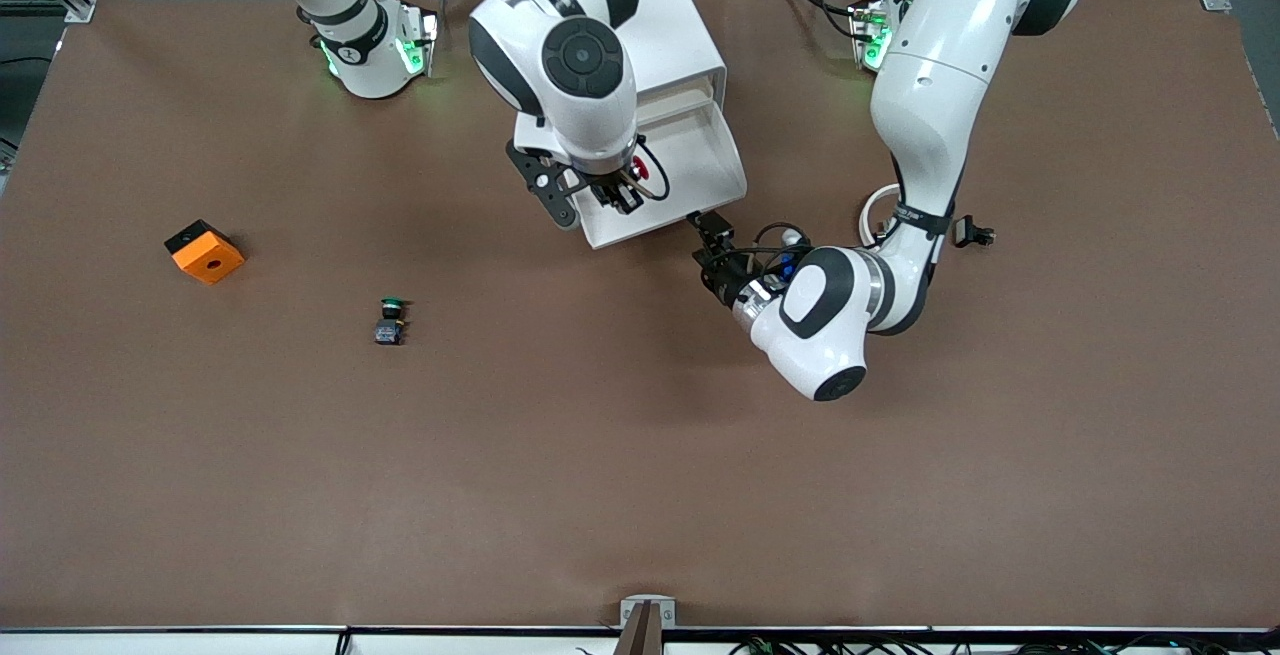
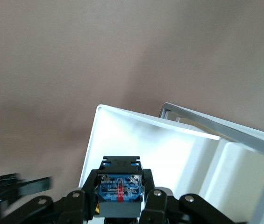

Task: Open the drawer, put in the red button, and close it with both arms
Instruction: 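Carry the red button with the right gripper into the open drawer, then open the right gripper to drop the button into the drawer, then raise it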

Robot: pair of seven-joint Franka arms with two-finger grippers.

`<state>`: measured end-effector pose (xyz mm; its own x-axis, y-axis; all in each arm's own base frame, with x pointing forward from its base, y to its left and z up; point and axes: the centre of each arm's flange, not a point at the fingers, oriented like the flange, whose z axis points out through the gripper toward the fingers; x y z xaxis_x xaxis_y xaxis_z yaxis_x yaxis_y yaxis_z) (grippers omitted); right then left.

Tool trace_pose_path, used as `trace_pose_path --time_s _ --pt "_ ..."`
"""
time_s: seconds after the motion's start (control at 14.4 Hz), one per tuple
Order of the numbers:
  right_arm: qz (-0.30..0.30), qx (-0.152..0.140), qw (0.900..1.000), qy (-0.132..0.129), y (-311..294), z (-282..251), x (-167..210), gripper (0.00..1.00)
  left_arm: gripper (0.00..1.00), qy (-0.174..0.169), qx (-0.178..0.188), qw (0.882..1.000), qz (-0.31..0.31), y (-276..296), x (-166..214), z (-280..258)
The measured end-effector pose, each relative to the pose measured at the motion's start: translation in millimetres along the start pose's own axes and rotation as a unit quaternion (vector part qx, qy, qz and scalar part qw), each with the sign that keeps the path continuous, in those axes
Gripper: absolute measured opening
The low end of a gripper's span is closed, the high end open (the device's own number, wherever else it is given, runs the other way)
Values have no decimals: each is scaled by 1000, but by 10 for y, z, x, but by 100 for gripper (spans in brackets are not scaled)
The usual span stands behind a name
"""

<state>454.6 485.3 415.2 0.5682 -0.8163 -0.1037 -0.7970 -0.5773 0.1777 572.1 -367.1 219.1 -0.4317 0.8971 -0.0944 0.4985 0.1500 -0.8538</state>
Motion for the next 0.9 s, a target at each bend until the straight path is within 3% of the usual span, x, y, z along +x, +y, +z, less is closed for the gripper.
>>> trace_pose_path --time_s 0.07,0.42,0.69,0.9 --pt "0 -6 1000 1 -20 86 -18 41 99 3 -24 1000 9 -7 17 -169" --pt "-19 -27 999 7 -55 492 -350 41 100 0 -111 988 109 124 411 -1001" --pt "-30 -34 999 6 -79 744 -547 41 100 -2 -179 963 200 110 681 -1552" --pt "-30 -36 999 6 -81 772 -558 42 100 11 -210 939 272 68 849 -1836"
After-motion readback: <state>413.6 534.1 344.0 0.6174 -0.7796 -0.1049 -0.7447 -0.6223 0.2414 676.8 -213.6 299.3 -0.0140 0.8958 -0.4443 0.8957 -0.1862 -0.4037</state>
